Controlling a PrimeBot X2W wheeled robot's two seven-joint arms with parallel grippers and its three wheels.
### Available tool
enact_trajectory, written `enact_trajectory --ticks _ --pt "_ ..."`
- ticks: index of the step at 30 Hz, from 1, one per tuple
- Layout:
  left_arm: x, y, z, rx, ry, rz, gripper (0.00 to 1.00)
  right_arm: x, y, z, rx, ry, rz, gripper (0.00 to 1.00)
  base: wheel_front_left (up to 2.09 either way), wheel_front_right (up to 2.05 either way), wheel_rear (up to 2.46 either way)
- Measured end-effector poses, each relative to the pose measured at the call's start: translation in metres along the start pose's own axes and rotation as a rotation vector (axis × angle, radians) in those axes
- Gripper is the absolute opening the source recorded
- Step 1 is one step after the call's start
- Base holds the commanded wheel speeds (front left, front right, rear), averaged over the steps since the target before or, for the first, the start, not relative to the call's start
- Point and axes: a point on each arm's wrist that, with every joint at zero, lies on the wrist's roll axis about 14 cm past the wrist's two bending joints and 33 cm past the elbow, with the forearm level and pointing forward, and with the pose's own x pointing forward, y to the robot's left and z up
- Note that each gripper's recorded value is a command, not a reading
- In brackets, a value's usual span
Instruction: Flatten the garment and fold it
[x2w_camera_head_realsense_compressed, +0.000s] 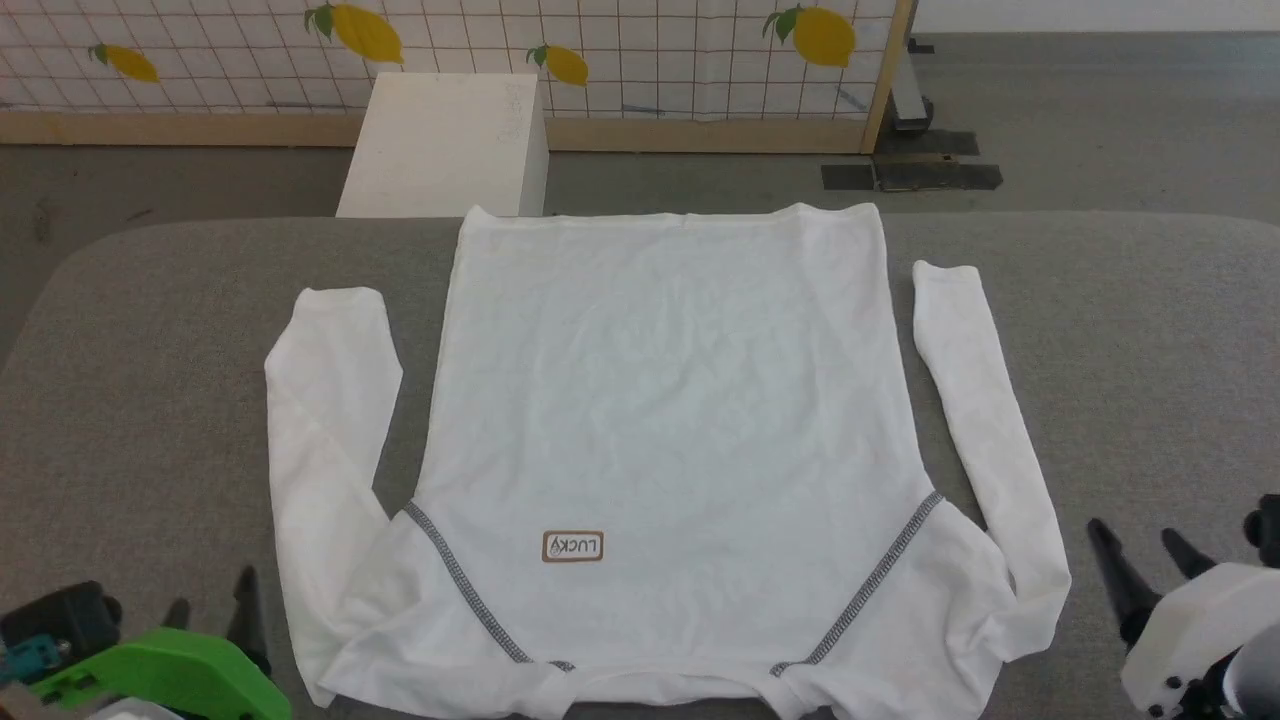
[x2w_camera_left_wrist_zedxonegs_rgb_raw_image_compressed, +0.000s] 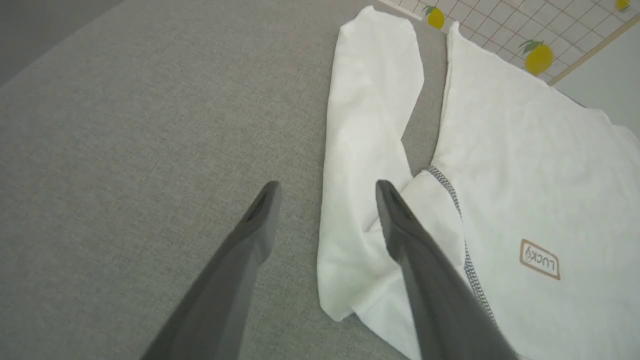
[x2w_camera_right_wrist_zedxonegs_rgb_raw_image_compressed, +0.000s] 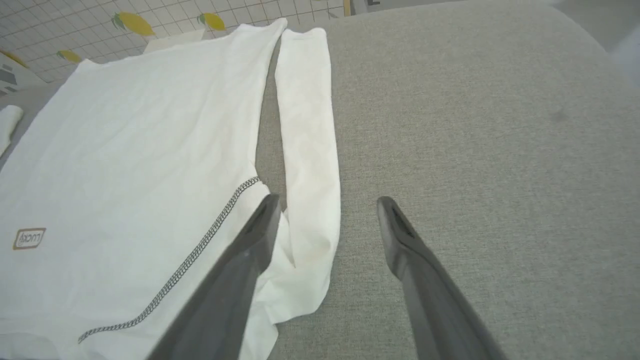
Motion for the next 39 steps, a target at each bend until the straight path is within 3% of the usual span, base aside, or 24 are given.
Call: enact_trajectory --ticks 6,10,14,22,28,35,36,37,38,39 --pt "-0.008 -0.022 0.092 0.134 -0.477 -0.063 1.0 0.006 -0.017 0.054 0.031 -0.17 -0.051 1.0 0.0 0.0 0.0" --pt "-0.006 -0.04 0.108 0.184 -0.646 -0.12 1.0 0.031 -0.018 0.085 0.023 -0.2 -0.059 1.0 0.0 0.0 0.0" --pt "0.01 -0.055 0.104 0.219 -0.669 -0.151 1.0 0.065 -0.015 0.104 0.022 -0.162 -0.054 1.0 0.0 0.0 0.0" --pt "0.041 -0.074 0.096 0.208 -0.653 -0.176 1.0 0.142 -0.012 0.117 -0.13 0.008 -0.105 1.0 0.0 0.0 0.0" --pt "0.06 -0.079 0.086 0.199 -0.63 -0.177 1.0 0.194 -0.007 0.084 -0.241 0.179 -0.13 1.0 0.0 0.0 0.0" --pt "0.071 -0.064 0.077 0.213 -0.599 -0.132 1.0 0.233 0.021 0.023 -0.285 0.344 -0.065 1.0 0.0 0.0 0.0" --pt "0.072 -0.061 0.076 0.215 -0.596 -0.123 1.0 0.237 0.024 0.021 -0.283 0.351 -0.058 0.83 0.0 0.0 0.0" --pt "0.072 -0.059 0.075 0.219 -0.593 -0.116 1.0 0.24 0.027 0.021 -0.274 0.352 -0.049 0.24 0.0 0.0 0.0" --pt "0.072 -0.057 0.075 0.224 -0.592 -0.11 1.0 0.243 0.029 0.022 -0.266 0.35 -0.043 0.0 0.0 0.0 0.0" --pt "0.072 -0.056 0.074 0.229 -0.589 -0.107 1.0 0.244 0.03 0.023 -0.259 0.348 -0.038 0.0 0.0 0.0 0.0"
